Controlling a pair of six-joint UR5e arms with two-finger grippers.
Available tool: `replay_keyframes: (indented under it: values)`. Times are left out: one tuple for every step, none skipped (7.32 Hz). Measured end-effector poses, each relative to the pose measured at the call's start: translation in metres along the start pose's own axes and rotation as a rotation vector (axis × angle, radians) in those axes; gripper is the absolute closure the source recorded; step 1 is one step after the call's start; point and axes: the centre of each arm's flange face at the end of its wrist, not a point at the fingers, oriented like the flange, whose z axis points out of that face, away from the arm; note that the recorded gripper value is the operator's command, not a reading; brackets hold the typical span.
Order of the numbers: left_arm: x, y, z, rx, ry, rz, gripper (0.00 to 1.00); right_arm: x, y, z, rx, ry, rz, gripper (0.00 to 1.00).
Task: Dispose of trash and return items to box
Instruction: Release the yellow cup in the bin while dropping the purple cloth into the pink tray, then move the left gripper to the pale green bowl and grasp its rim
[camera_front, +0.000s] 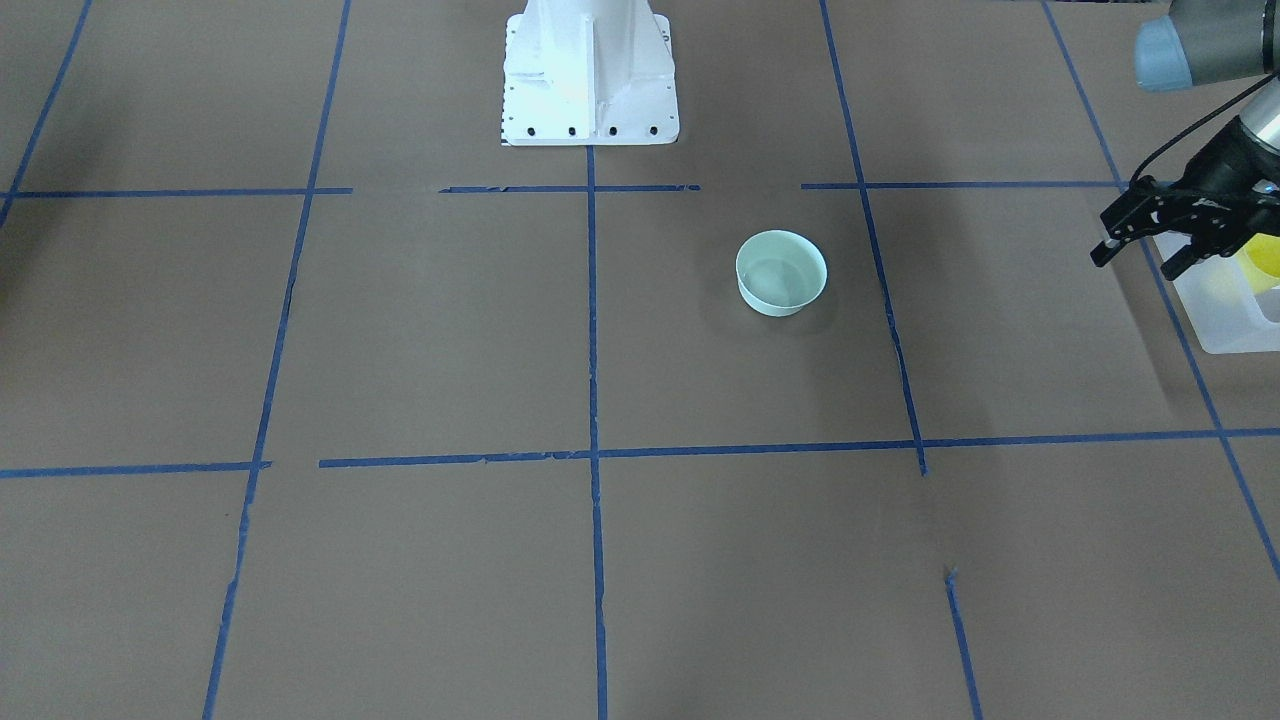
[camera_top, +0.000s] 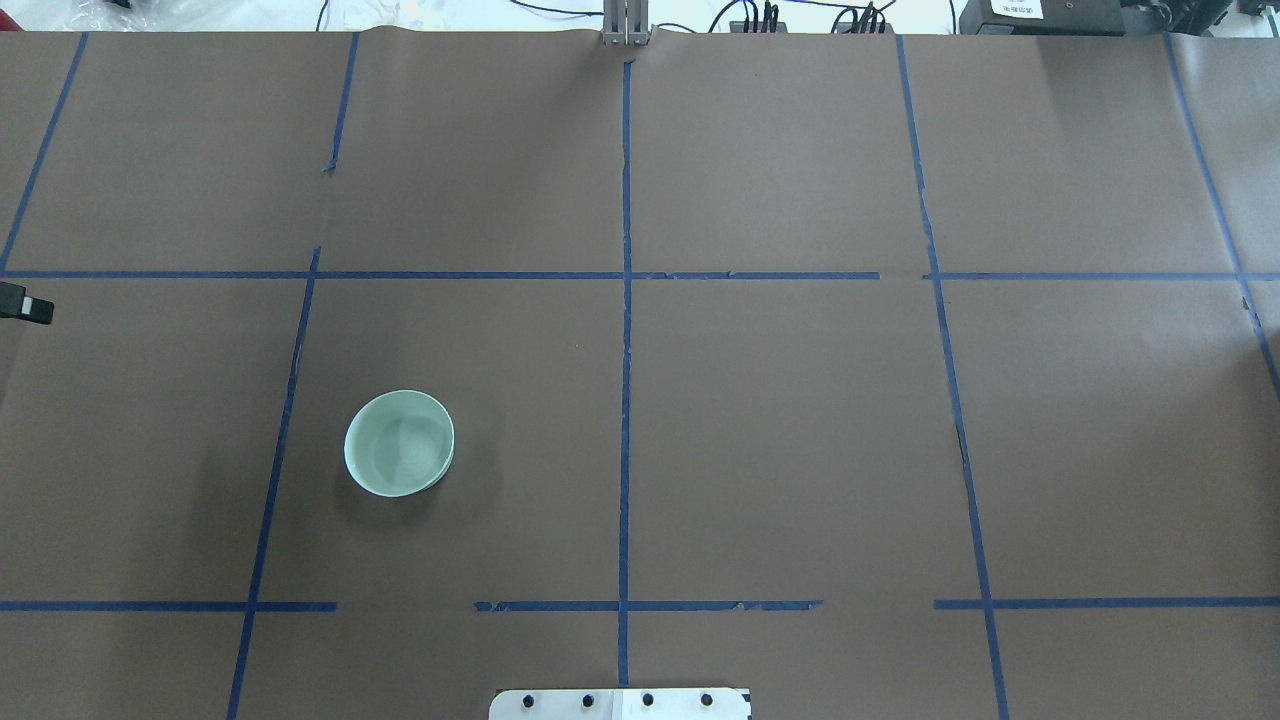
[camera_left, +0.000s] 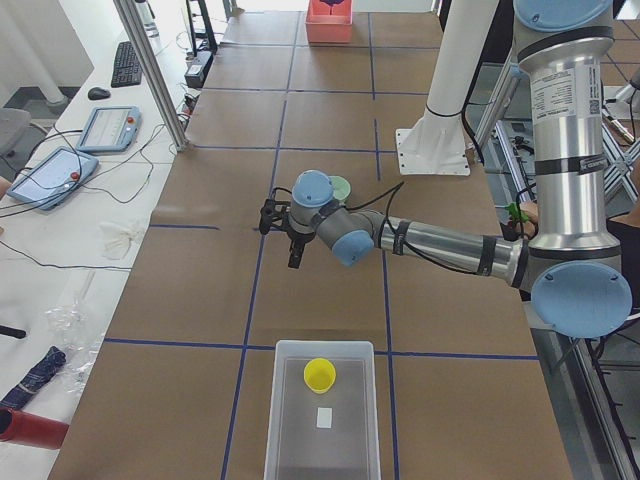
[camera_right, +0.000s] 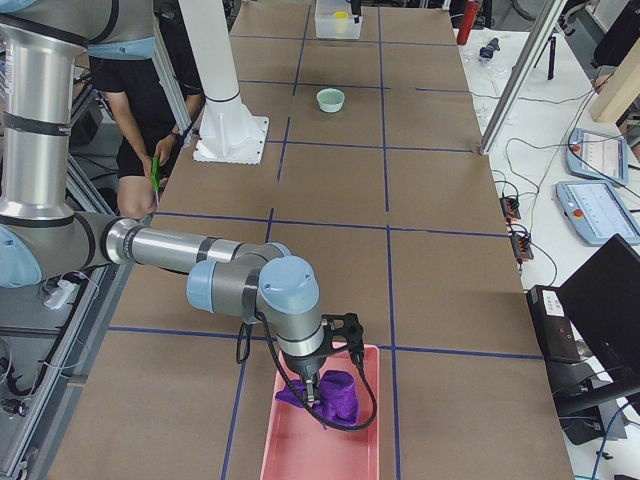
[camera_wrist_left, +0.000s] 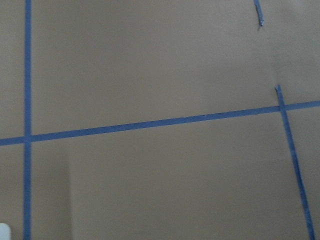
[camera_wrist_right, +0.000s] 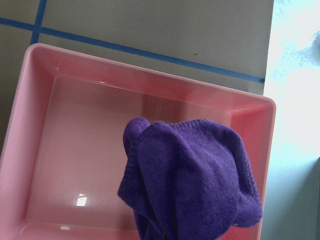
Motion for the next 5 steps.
replay_keyframes:
  values:
    - [0.020,0.006,0.013,-0.016,0.029,-0.031,0.00,0.001,-0.002,0.005,0.005,-0.024,0.052,0.00]
    - [0.044,0.010,0.028,-0.026,0.045,-0.058,0.00,-0.004,-0.005,0.007,0.016,-0.085,0.109,0.00]
    - [0.071,0.015,0.044,-0.028,0.049,-0.080,0.00,-0.017,-0.016,0.005,0.032,-0.162,0.173,0.00]
    - [0.093,0.021,0.059,-0.029,0.048,-0.102,0.00,-0.039,-0.035,-0.001,0.037,-0.213,0.230,0.00]
    - [0.111,0.028,0.071,-0.029,0.046,-0.122,0.00,-0.068,-0.054,-0.008,0.031,-0.237,0.256,0.00]
